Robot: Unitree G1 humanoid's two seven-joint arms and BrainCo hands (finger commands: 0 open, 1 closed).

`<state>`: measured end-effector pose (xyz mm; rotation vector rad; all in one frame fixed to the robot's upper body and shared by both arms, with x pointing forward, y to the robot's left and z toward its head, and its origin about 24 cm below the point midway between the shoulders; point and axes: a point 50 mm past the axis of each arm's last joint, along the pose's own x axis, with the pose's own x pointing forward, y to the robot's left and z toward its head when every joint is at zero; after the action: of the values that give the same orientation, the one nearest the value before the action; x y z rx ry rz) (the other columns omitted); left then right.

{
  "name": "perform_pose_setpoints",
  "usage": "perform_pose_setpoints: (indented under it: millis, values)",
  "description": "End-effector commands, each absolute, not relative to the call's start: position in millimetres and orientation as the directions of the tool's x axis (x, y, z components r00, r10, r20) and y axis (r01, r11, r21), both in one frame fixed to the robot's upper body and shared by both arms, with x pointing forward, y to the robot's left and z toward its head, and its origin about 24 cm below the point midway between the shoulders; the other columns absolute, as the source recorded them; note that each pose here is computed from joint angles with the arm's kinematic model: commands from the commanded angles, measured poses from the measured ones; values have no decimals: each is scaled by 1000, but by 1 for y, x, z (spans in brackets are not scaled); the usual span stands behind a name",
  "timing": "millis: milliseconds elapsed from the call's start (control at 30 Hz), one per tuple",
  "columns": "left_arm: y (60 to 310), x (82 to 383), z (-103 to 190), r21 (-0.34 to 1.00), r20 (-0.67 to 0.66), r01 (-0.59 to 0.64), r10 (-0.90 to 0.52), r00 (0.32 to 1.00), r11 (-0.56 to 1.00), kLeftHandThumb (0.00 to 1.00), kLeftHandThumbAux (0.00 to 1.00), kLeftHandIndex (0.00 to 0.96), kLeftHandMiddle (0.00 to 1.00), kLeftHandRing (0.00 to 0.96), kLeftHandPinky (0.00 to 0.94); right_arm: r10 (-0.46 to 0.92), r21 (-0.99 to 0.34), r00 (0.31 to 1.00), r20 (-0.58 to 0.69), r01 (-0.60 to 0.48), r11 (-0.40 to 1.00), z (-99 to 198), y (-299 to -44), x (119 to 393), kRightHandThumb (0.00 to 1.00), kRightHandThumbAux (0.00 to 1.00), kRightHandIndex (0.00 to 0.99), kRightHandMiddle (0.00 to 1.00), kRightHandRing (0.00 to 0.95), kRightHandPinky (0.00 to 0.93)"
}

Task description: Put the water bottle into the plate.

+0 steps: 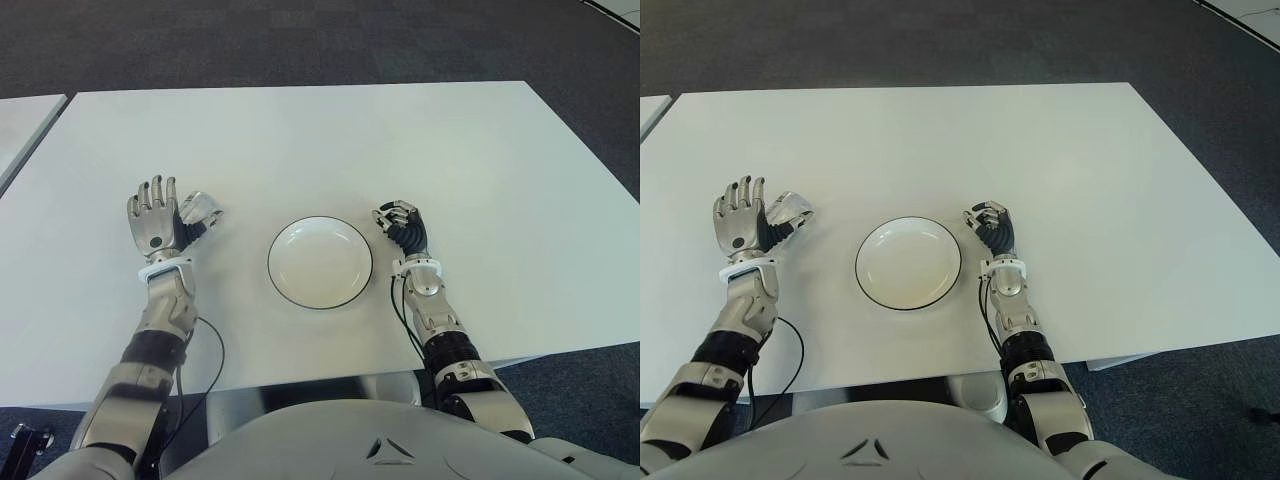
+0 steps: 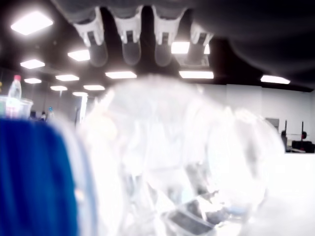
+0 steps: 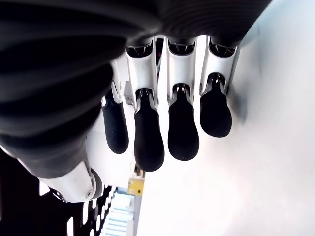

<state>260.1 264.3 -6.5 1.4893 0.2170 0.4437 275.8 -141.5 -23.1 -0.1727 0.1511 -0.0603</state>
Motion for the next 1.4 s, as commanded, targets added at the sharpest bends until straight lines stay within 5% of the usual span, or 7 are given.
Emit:
perform_pose_setpoints:
  millis: [33,733,867,1000,1100,1167,1400]
  values:
    - [266,266,-22,995,36,-70,400,916,71,544,251,0,0,0,0,-119,-193,919,-376,48,980,-64,-149,246,702,732,432,695,683,679]
    - [256,273,-47,980,-191,160,329,925,121,541,248,0,0,0,0,-126,-191,921,-369,57,980,-64,-150,245,702,732,432,692,678,670]
    - [256,272,-51,967,-247,211,336,909,141,556,283,0,29,27,77,-120,-191,925,-361,53,980,-64,-150,245,702,732,432,696,686,678]
    - [256,272,-53,956,-287,245,337,897,164,598,343,84,124,157,249,-118,-190,924,-363,51,981,-64,-150,245,702,732,432,700,693,681]
    - [260,267,-57,942,-328,275,339,882,194,668,390,278,258,288,368,-124,-190,920,-372,56,980,-65,-151,244,702,732,432,699,689,678]
    - [264,263,-60,933,-351,293,342,872,209,750,526,331,384,447,488,-126,-191,919,-373,57,980,-65,-152,244,702,731,433,700,688,675]
    - [266,259,-64,923,-376,315,335,864,223,836,657,385,527,679,696,-119,-188,922,-369,52,981,-64,-151,244,702,731,433,700,688,675]
